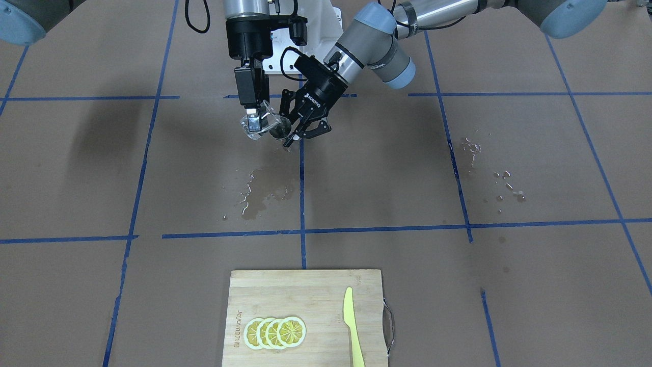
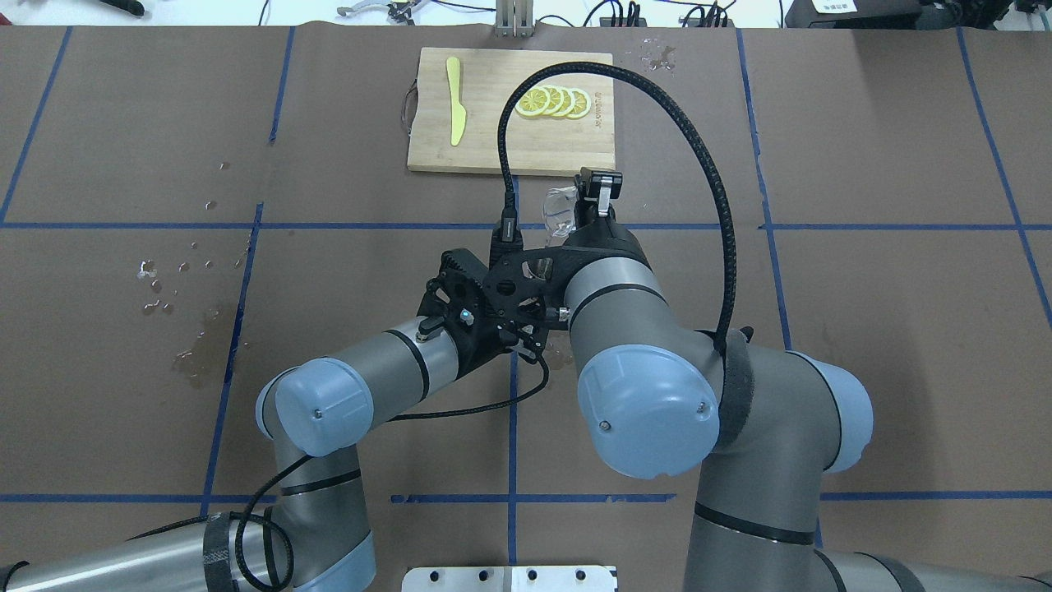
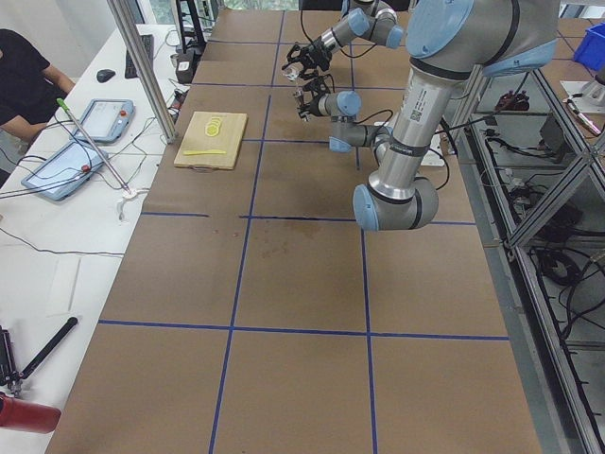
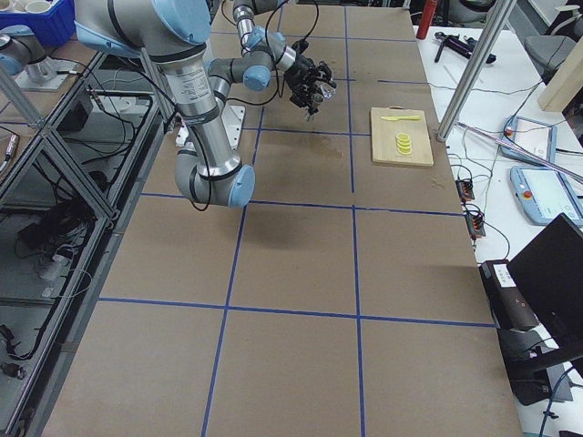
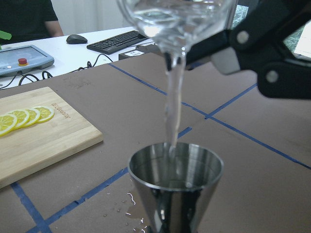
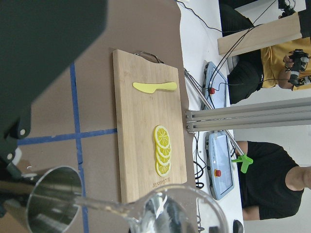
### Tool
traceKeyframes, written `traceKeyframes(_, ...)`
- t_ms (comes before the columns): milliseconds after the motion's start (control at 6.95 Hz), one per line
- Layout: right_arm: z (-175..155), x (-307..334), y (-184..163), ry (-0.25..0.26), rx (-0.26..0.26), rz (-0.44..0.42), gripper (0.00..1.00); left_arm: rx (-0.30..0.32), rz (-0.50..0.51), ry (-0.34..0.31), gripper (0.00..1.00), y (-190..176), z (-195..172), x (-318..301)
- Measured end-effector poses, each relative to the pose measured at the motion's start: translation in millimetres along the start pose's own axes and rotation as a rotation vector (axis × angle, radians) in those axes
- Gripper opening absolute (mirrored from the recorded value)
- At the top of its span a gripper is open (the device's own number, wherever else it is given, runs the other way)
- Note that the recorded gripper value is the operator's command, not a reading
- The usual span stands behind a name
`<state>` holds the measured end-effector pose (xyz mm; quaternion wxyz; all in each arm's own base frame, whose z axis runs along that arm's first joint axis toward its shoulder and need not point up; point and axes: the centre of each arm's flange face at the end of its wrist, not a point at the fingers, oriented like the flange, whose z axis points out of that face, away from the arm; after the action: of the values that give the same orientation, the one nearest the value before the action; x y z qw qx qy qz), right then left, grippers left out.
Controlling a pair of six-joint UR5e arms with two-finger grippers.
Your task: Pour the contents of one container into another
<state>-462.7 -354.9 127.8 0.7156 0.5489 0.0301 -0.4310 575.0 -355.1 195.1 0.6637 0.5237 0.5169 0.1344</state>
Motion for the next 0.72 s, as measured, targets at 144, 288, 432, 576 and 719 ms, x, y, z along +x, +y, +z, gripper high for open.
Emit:
traceKeyframes(144,-0.1,0.4,0.0,0.006,-0.003,-0.022,0.00,0.000,0.000,0.000,0.00,0.0,0.0,-0.1)
traceKeyframes(288,-0.9,-0.1,-0.6,0.020,-0.009,-0.053,0.00,0.000,0.000,0.000,0.00,-0.1,0.0,-0.1)
traceKeyframes(432,-2.3,-1.3,-1.7,0.043,-0.020,-0.088,0.00,0.000,0.000,0.000,0.00,0.0,0.0,-0.1)
traceKeyframes(576,-3.3,-1.7,-2.8,0.054,-0.027,-0.112,0.00,-0.001,0.000,0.000,0.00,0.3,0.1,-0.2)
traceKeyframes(719,-3.7,-1.9,-3.2,0.060,-0.030,-0.129,0.00,-0.001,0.001,-0.001,0.00,0.9,0.2,-0.6)
